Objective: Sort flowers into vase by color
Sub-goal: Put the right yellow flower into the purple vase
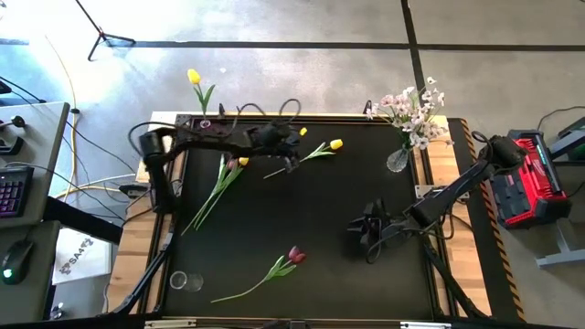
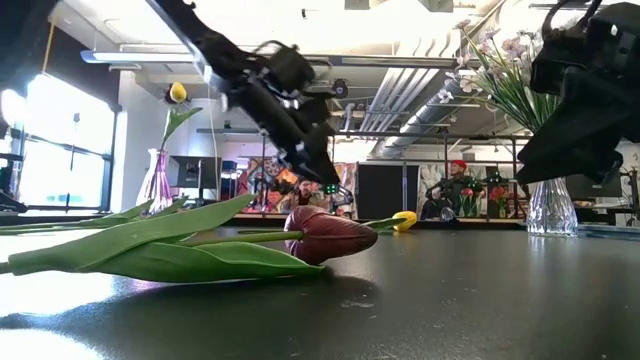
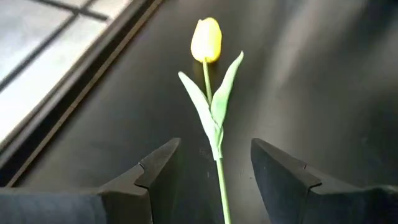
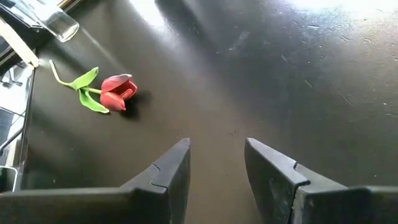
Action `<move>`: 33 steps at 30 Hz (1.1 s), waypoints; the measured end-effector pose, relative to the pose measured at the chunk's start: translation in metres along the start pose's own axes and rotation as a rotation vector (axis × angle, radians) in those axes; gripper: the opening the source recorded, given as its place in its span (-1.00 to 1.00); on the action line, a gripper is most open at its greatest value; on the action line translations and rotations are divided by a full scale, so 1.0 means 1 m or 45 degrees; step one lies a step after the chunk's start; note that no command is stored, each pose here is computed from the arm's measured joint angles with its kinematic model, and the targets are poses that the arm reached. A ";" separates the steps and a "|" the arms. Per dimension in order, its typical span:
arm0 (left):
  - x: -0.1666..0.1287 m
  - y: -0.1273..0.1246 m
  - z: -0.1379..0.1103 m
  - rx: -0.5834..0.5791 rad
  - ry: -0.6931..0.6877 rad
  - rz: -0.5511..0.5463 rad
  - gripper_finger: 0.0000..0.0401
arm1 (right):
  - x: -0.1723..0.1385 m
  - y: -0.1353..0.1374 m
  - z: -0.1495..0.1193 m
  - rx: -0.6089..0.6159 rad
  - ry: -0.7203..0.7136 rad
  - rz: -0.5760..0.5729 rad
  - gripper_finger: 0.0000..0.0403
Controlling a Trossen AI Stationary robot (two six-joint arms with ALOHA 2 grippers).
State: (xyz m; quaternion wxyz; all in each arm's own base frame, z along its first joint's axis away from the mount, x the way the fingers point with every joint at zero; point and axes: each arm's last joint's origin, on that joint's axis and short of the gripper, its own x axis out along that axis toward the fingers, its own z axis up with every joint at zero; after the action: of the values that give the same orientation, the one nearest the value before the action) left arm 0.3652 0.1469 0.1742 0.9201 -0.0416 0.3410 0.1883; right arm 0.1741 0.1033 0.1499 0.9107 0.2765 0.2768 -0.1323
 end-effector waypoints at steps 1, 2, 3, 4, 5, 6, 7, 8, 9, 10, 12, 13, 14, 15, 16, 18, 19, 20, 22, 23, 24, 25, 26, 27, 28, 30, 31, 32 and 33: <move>0.006 0.000 0.003 0.002 0.032 -0.002 -0.10 | 0.000 0.000 0.000 -0.002 -0.004 -0.001 -0.31; 0.011 0.000 0.005 0.003 0.064 -0.003 -0.10 | 0.000 0.000 0.000 -0.001 -0.006 0.001 -0.31; 0.015 0.000 0.008 0.004 0.098 -0.006 -0.10 | 0.000 0.000 0.000 0.000 -0.006 0.002 -0.31; 0.019 -0.001 0.009 0.005 0.133 -0.010 -0.10 | 0.000 0.000 0.000 0.006 -0.006 0.002 -0.31; 0.022 -0.001 0.009 0.007 0.170 -0.012 -0.10 | 0.000 0.000 0.000 0.011 -0.005 0.001 -0.31; 0.026 -0.001 0.010 0.008 0.198 -0.014 -0.10 | 0.000 0.000 0.000 0.018 -0.006 0.001 -0.31; 0.028 -0.001 0.011 0.008 0.217 -0.016 -0.10 | 0.000 0.000 0.000 0.023 -0.004 0.001 -0.31; 0.030 0.000 0.011 0.007 0.234 -0.016 -0.10 | -0.001 0.000 -0.001 0.028 -0.001 0.001 -0.31; 0.031 0.000 0.012 0.003 0.247 -0.024 -0.10 | -0.001 0.001 -0.002 0.035 0.001 0.002 -0.31; 0.031 0.002 0.013 -0.005 0.261 -0.041 -0.10 | -0.001 0.001 -0.002 0.038 0.004 0.002 -0.31; 0.031 0.005 0.013 -0.039 0.291 -0.091 -0.10 | -0.002 0.001 -0.003 0.034 0.007 0.005 -0.31; 0.032 0.007 0.012 -0.060 0.310 -0.107 -0.10 | -0.002 0.001 -0.003 0.034 0.007 0.005 -0.31; 0.032 0.009 0.011 -0.076 0.334 -0.121 -0.10 | -0.002 0.001 -0.003 0.035 0.007 0.005 -0.31; 0.031 0.011 0.009 -0.086 0.360 -0.125 -0.10 | -0.002 0.001 -0.003 0.035 0.007 0.005 -0.31; 0.031 0.012 0.007 -0.091 0.378 -0.123 -0.10 | -0.002 0.001 -0.003 0.035 0.007 0.004 -0.31; 0.030 0.015 0.006 -0.098 0.394 -0.116 -0.10 | -0.002 0.001 -0.002 0.037 0.004 0.002 -0.31; 0.030 0.016 0.006 -0.100 0.407 -0.113 -0.10 | -0.002 0.001 -0.002 0.036 -0.002 -0.001 -0.31; 0.030 0.016 0.005 -0.102 0.418 -0.111 -0.10 | -0.002 0.001 -0.002 0.036 -0.008 -0.005 -0.31; 0.030 0.017 0.004 -0.109 0.428 -0.108 -0.10 | -0.002 0.001 -0.002 0.037 -0.015 -0.008 -0.31; 0.029 0.017 0.004 -0.110 0.432 -0.108 -0.10 | -0.002 0.001 -0.002 0.037 -0.015 -0.008 -0.31; 0.029 0.017 0.003 -0.114 0.436 -0.107 -0.10 | -0.002 0.001 -0.002 0.037 -0.015 -0.008 -0.31; 0.029 0.017 0.003 -0.114 0.444 -0.107 -0.10 | -0.002 0.001 -0.002 0.038 -0.015 -0.007 -0.31; 0.029 0.017 0.002 -0.114 0.456 -0.106 -0.10 | -0.002 0.001 -0.002 0.038 -0.016 -0.006 -0.31; 0.028 0.018 0.001 -0.113 0.467 -0.100 -0.10 | -0.002 0.001 -0.002 0.038 -0.016 -0.006 -0.31; 0.028 0.018 0.001 -0.112 0.476 -0.093 -0.10 | -0.002 0.001 -0.002 0.039 -0.016 -0.006 -0.31; 0.028 0.018 -0.001 -0.102 0.491 -0.090 -0.10 | -0.002 0.001 -0.002 0.038 -0.016 -0.006 -0.31; 0.029 0.018 -0.002 -0.101 0.498 -0.090 -0.10 | -0.002 0.001 -0.002 0.039 -0.016 -0.006 -0.31; 0.029 0.018 -0.003 -0.102 0.506 -0.091 -0.10 | -0.002 0.001 -0.002 0.039 -0.016 -0.005 -0.31; 0.030 0.017 -0.004 -0.101 0.520 -0.094 -0.10 | -0.002 0.001 -0.002 0.039 -0.016 -0.006 -0.31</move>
State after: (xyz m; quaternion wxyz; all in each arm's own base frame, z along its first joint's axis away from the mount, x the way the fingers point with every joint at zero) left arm 0.3772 0.1713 0.1526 0.8358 -0.1277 0.5109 0.1554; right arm 0.1723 0.1052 0.1499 0.9078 0.2889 0.2696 -0.1404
